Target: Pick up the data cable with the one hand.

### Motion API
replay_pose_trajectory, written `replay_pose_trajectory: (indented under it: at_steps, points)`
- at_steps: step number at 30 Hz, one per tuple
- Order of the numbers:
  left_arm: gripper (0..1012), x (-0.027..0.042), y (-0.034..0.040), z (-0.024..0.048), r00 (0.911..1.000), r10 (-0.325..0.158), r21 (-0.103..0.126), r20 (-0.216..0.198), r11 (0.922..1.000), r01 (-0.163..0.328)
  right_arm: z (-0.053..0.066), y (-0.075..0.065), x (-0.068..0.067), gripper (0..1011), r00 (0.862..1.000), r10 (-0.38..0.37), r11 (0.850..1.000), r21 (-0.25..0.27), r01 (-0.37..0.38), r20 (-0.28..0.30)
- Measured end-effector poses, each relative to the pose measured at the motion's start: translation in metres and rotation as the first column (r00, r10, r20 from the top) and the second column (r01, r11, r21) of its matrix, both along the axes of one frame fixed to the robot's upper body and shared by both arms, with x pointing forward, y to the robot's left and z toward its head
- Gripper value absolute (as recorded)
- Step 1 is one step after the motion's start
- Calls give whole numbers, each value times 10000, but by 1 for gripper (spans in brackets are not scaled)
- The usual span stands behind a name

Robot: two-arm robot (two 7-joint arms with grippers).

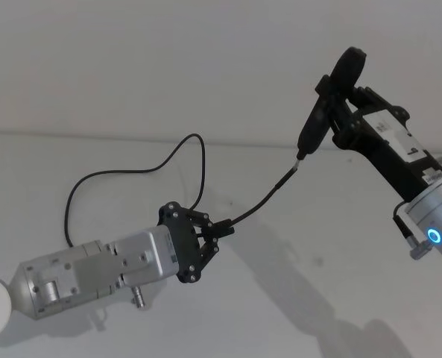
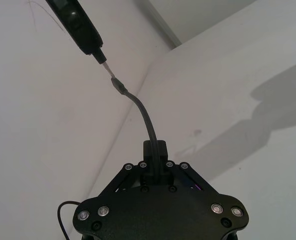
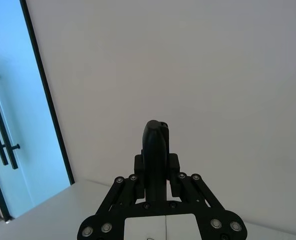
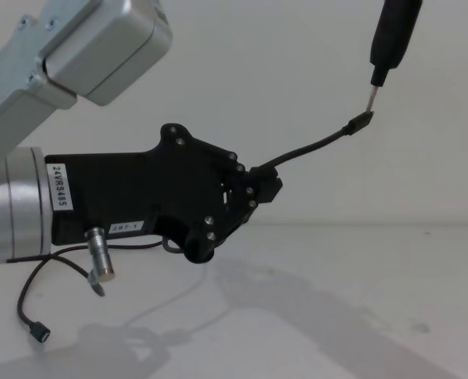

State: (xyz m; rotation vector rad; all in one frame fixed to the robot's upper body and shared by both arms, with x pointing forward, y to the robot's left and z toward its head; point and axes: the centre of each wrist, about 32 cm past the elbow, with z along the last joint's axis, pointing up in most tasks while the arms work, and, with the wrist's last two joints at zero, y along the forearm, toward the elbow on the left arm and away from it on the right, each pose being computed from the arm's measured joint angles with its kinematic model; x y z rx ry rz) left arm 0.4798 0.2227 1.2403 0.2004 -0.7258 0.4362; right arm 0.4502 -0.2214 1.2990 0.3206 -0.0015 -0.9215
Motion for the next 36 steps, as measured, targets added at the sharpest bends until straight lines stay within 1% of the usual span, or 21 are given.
replay_pose_trajectory:
  at_steps: [10,19,36]
  points:
    - [35,1,1,1,10000,-5,-8,16,10000,5,-16,1,36,268,10000,-35,9999,-116,34,-59]
    - [35,1,1,2,10000,-13,-11,24,10000,13,-26,-7,71,268,9998,-197,9997,-132,197,27]
    - [35,1,1,2,10000,-15,-11,26,10000,15,-32,-19,88,268,9992,-385,9991,-156,386,81]
